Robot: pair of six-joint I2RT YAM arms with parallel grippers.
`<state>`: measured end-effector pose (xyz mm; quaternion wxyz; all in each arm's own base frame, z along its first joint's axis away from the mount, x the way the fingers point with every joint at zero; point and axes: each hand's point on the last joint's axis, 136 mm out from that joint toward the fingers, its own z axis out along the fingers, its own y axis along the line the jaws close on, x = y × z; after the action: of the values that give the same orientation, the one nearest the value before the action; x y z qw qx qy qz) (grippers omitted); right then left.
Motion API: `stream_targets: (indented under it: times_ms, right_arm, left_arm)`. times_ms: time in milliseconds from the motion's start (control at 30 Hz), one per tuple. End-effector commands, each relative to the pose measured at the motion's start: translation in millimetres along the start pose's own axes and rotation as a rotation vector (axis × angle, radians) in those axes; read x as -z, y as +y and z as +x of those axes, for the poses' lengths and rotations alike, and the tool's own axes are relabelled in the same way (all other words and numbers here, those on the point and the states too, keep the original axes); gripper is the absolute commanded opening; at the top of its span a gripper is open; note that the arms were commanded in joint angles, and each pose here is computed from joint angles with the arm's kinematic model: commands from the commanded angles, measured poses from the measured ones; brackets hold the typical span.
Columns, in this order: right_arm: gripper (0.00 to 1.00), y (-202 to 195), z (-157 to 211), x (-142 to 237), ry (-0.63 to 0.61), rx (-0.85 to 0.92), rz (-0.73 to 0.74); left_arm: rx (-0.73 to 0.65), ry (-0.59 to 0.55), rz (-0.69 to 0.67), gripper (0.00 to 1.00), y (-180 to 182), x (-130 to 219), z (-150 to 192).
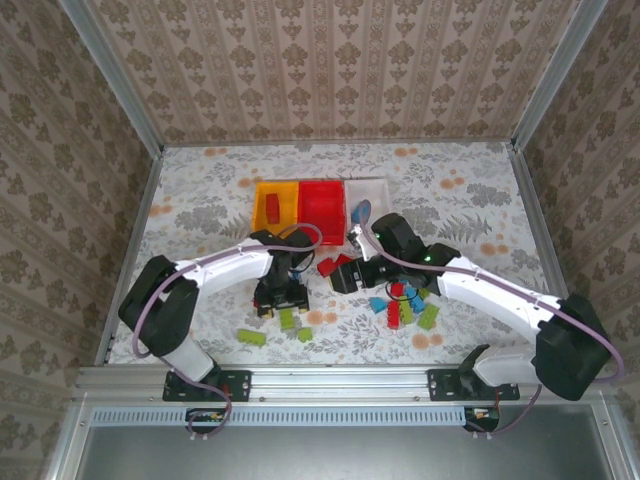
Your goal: Sort the legos into containers by color
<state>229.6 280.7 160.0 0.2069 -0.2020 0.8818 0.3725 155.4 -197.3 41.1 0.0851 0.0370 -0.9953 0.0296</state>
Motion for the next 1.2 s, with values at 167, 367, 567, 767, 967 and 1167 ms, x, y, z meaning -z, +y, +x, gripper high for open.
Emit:
stream_targets:
  times_ms: [167, 367, 567, 767, 967, 1167]
  right_arm:
    - [0.78, 0, 3, 14, 0.011, 0.010, -0.007]
    - [0.77, -5, -8, 20, -0.021, -0.010, -0.001]
    - [0.74, -11, -30, 39, -0.116, -0.041, 0.035]
    - [0.76, -32, -86, 92, -0.428, -0.130, 0.143]
    - [0.80, -59, -125, 123, -0.618, -0.196, 0.239]
    - [0.80, -64, -138, 123, -0.589, -0.186, 0.276]
  left_arm:
    - [0.036, 0.047, -0.049, 0.60, -2, -25, -3]
    - [0.018, 0.018, -0.074, 0.43, 2, -27, -7]
    - [-0.046, -0.116, -0.082, 0.21, -11, 16, -24]
    - [-0.131, -0.303, -0.006, 0.18, -56, 96, -74]
    - [-0.195, -0.426, 0.049, 0.18, -103, 132, -152]
    - [-0.212, -0.469, 0.052, 0.19, -128, 129, -217]
